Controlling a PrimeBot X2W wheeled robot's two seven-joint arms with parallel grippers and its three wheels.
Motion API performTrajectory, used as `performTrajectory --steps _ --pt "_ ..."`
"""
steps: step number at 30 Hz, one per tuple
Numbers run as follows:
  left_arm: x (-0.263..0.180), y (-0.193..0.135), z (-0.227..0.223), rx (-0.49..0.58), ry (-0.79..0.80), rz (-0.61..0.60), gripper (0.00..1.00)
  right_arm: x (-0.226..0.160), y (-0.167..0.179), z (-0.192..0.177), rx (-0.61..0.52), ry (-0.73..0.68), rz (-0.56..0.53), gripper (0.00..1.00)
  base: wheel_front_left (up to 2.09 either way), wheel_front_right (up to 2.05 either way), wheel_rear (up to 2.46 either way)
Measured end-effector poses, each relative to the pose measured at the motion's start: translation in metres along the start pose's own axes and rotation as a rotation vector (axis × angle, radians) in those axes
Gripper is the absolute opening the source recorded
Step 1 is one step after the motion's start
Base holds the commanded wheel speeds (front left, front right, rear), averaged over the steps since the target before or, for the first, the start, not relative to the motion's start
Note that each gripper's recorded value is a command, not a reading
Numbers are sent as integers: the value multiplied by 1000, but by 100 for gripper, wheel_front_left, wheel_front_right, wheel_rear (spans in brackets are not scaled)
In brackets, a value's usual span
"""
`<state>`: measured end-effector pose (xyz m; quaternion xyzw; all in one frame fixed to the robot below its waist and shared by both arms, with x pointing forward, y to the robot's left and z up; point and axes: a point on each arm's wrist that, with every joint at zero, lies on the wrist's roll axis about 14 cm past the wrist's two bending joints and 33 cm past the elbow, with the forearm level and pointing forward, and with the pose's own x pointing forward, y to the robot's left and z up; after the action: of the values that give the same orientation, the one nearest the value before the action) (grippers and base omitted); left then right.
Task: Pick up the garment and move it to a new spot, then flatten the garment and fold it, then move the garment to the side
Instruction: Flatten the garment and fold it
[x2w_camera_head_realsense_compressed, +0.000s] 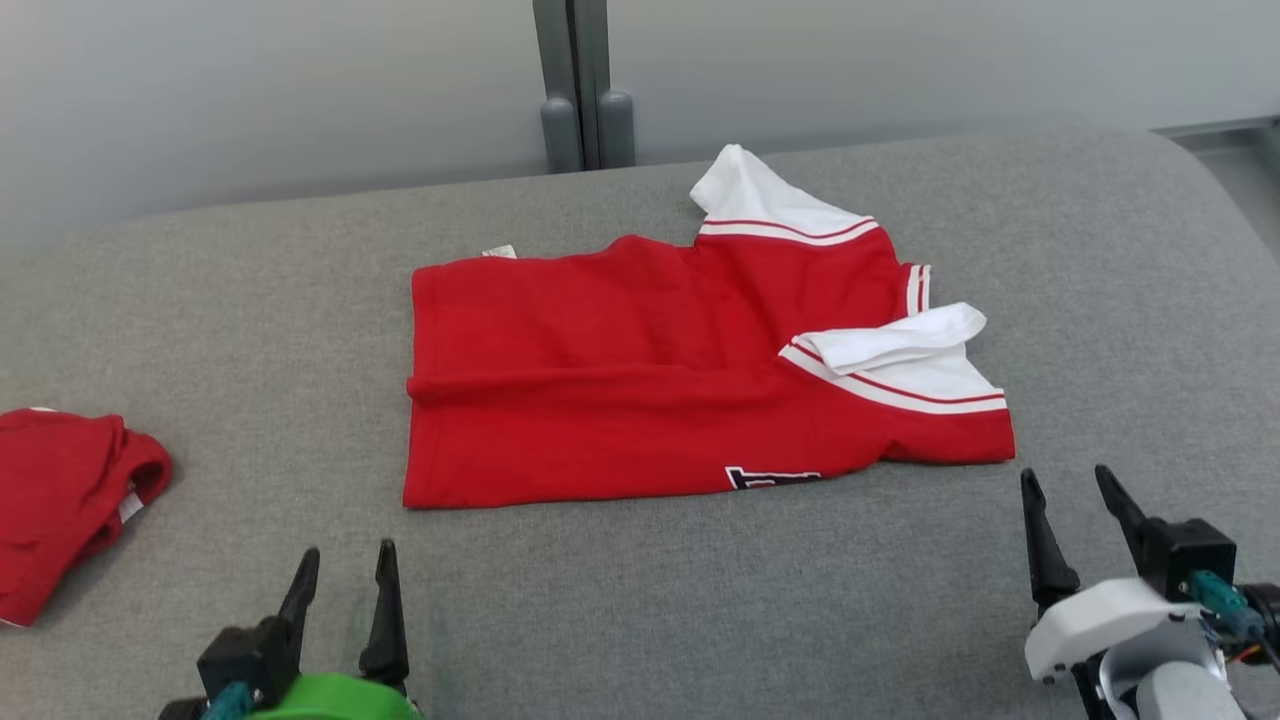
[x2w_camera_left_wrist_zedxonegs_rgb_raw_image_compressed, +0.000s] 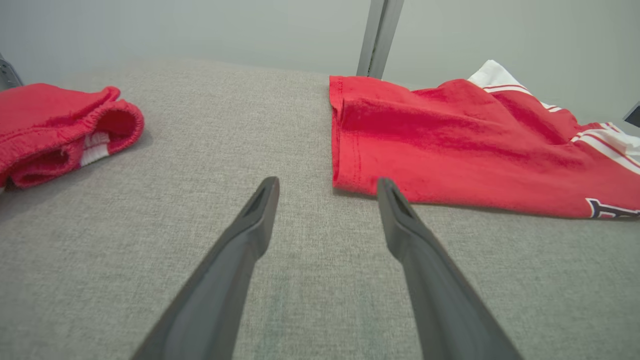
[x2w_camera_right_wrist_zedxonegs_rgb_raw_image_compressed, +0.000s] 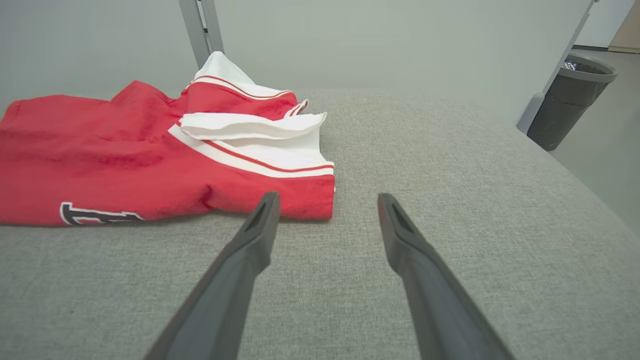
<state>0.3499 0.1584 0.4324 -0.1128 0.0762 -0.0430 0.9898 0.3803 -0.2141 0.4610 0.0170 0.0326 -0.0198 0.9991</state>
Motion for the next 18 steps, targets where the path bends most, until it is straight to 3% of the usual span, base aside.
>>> performTrajectory --steps 9,18 --pt "56 -6 8 -9 -8 -50 100 52 7 9 -1 -32 15 100 0 0 0" --pt "82 2 -36 -36 120 -55 100 78 3 -31 -1 65 0 100 0 0 0"
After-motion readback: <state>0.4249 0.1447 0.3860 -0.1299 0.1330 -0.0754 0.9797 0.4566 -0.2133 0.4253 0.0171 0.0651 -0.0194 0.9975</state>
